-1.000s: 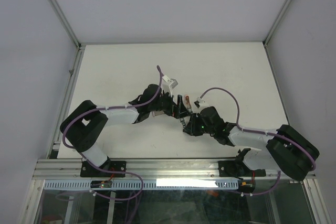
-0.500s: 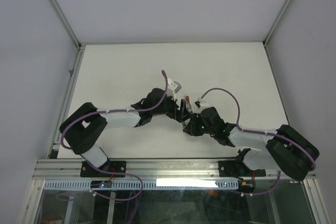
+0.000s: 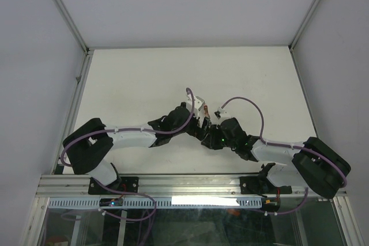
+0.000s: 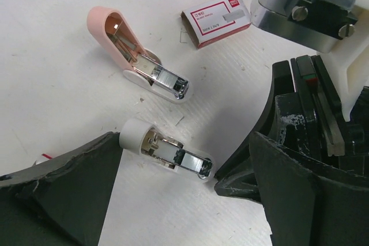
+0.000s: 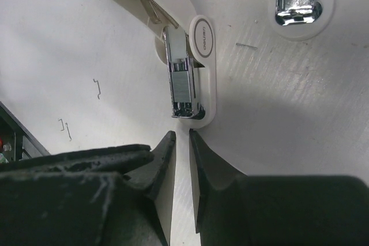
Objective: Load the staples into the stapler
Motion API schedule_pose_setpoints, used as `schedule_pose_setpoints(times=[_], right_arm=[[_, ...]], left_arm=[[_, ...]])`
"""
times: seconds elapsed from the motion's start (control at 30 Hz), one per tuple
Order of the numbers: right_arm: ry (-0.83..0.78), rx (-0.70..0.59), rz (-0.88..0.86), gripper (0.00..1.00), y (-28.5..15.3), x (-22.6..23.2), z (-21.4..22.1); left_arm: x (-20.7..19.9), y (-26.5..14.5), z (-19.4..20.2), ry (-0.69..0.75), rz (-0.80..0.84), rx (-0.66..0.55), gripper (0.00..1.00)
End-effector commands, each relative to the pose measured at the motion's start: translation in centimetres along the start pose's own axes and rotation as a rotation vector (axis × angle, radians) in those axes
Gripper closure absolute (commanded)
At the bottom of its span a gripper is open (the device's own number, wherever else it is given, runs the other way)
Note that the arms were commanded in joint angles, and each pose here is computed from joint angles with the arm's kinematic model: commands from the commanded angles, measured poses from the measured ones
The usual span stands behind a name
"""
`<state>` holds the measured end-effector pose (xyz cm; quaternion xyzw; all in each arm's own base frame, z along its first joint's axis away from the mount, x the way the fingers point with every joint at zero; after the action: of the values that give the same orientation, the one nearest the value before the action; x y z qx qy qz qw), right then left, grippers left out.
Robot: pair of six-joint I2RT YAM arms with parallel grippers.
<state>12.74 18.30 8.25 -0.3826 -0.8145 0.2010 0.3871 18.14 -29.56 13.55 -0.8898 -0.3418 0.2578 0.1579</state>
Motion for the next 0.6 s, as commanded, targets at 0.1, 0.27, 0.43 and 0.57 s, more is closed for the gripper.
schedule_pose_setpoints(times=[0.1,0.27,0.43,0.57], right_arm=[[-0.004,-0.017,0.073,0.81,0.42,-0.85,0.31],[-0.004,-0.015,0.073,0.82,0.41,-0.86,0.37],[-0.003,-0.015,0.073,0.82,0.36,-0.85,0.37],[-0.004,-0.016,0.073,0.82,0.36,-0.85,0.36]], left_arm=[[-4.95,-1.57,0.33,0.076,0.163,-0.04,0.1],[-4.91,-1.78,0.5,0.089,0.106,-0.062,0.25],[-4.92,-2.09,0.53,0.097,0.105,-0.068,0.36],[-5.23,-2.26,0.75,0.101,0.152,-0.052,0.37]])
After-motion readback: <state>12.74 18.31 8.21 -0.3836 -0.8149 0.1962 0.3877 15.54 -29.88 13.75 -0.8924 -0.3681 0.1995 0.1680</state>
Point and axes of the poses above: each gripper's point midway between its finger pads, its own y axis out along the fingers, its own x axis along the line the jaws close on, z = x × y, the point moved 10 cm from there along -y, back along the fingers, and after that the axes turned 7 degrees about -y, right-handed, at the moved point
